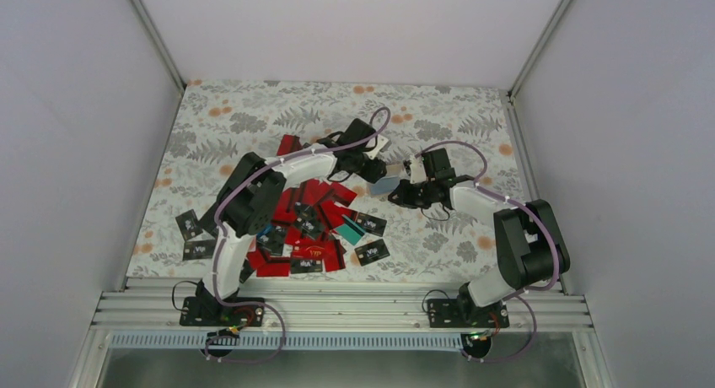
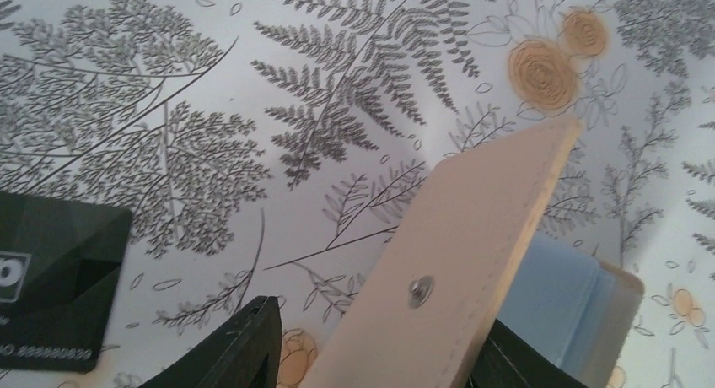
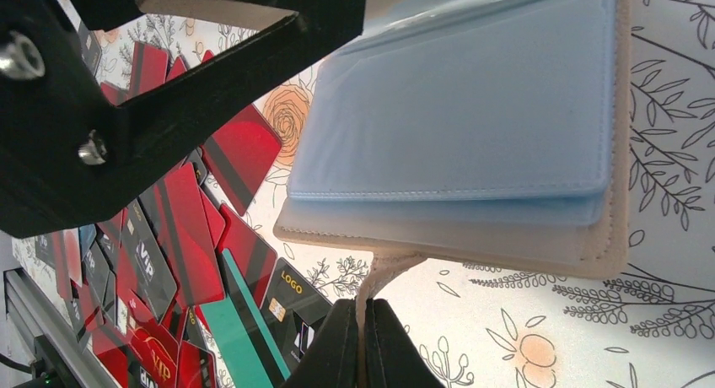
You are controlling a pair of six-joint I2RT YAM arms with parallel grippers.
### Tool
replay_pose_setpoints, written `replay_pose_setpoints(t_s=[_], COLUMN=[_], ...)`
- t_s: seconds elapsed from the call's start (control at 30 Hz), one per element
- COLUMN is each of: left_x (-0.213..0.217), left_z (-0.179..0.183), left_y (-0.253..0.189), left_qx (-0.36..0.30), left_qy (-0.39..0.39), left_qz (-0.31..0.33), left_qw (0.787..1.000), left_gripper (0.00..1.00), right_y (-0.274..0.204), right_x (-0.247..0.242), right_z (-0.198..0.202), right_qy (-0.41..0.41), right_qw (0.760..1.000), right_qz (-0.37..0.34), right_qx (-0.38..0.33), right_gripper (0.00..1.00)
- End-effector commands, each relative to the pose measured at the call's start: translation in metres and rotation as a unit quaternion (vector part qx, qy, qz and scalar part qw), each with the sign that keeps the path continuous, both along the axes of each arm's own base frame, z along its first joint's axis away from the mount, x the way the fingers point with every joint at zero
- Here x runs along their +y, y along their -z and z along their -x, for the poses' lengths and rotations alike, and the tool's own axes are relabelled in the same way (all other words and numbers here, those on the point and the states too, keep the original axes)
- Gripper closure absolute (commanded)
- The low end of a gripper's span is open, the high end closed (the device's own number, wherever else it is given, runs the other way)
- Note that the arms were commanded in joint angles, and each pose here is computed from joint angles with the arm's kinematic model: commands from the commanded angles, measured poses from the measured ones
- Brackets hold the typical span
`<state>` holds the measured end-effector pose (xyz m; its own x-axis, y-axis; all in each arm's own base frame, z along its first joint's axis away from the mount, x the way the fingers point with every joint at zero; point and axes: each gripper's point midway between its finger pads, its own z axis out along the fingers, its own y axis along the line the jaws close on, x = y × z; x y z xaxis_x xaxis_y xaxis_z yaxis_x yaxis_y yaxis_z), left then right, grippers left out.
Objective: Put the credit cards into the card holder
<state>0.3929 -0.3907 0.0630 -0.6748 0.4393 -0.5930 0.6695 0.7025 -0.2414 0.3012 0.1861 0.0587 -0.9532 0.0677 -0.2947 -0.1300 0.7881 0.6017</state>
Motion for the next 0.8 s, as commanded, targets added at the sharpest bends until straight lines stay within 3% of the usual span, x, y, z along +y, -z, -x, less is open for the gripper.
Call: replay_pose_setpoints(t_s=[0.0,0.1,0.37,0.77], left_x=[-0.016,-0.023,-0.017,0.030], left_z=[-0.001,0.002,-0.002,0.002], left_y=[-0.006,-0.009,-0.010,-0.006], left_qx=[0.004,0.006,-0.003,0.031], left_qy=[0.030,0.048,0.034,-0.109], left_qz=[0.028,0.046,0.046,0.032], left_qw=[0.999,0.998,0.998,0.993], left_gripper=[0.51,0.59,0.93,0.95], right_y=[0.001,0.002,0.006,0.035], right_x=[-0.002,-0.002,-0.008,-0.052], right_z=[0.001,0.001,-0.002,-0.036], right_qy=[-0.003,-0.003,0.009,0.123], right_qw=[1.000,1.000,1.000,0.988], right_qz=[0.002,0.004,0.023,0.077], right_qx=[-0.003,-0.002,0.000,0.049], right_gripper=[0.96,0.96,0.96,0.96])
